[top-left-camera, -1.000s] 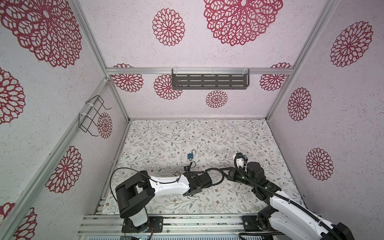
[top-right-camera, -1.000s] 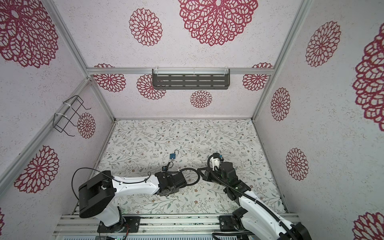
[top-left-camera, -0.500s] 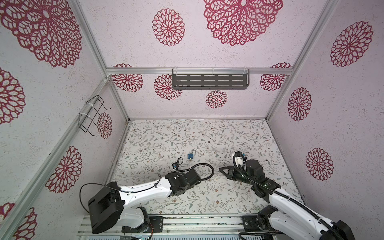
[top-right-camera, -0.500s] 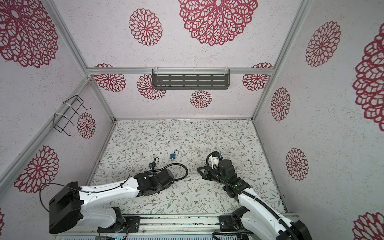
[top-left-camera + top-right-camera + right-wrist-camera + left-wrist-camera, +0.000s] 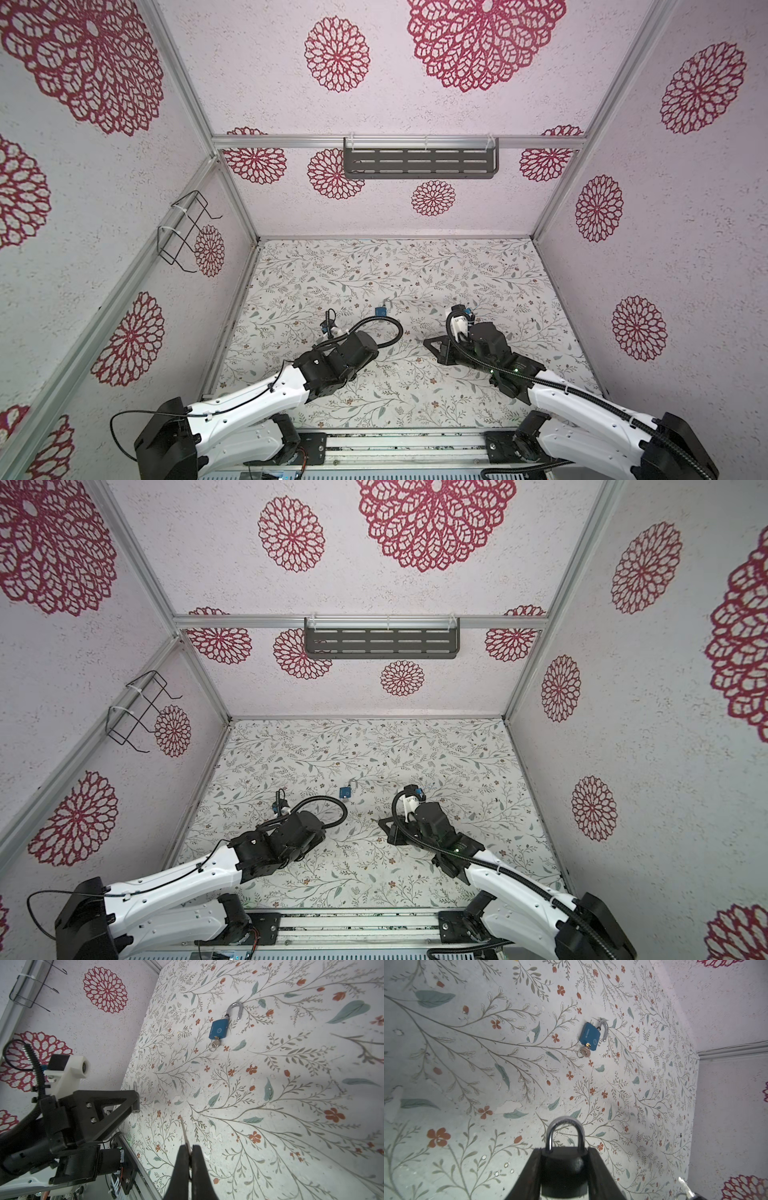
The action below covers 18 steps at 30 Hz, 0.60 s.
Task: Unlock with the key
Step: 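Lift the grey padlock off the table with the left gripper, then bring the key in the right gripper toward the padlock held by the left gripper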
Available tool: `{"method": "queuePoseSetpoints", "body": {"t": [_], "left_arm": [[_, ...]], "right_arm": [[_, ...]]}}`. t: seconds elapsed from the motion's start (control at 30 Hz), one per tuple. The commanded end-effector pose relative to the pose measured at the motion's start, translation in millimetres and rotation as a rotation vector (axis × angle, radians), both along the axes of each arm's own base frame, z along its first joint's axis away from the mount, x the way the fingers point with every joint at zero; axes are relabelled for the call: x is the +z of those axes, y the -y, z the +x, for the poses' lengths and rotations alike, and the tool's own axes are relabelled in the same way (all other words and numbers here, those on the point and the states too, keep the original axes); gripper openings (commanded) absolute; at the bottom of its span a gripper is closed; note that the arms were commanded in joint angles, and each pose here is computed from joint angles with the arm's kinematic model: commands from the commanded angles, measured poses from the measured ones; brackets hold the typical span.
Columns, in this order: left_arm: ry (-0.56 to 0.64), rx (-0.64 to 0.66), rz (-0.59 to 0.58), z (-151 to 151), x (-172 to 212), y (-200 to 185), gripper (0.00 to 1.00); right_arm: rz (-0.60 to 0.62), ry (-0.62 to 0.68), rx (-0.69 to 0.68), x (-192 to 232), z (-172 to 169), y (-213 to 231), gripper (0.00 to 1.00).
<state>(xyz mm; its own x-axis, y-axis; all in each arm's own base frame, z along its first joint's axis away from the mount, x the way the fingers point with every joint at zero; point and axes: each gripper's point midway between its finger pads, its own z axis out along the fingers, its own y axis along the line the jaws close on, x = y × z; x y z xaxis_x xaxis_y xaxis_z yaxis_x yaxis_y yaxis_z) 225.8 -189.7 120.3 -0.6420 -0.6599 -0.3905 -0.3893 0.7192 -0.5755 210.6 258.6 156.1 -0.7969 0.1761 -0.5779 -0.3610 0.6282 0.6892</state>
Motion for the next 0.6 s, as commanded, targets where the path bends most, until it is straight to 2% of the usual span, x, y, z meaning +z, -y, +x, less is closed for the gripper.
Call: {"method": "queuePoseSetpoints", "body": {"t": [0.0, 0.47, 0.57], "left_arm": [[0.046, 0.074, -0.070, 10, 12, -4, 0.11], [0.114, 0.145, -0.203, 17, 42, -4, 0.10], [0.125, 0.153, -0.231, 17, 48, -4, 0.10]], "right_arm": [[0.039, 0.120, -0.073, 25, 10, -5, 0.00], [0.124, 0.264, -0.036, 40, -20, -71, 0.00], [0.109, 0.281, -0.022, 41, -22, -86, 0.00]]}}
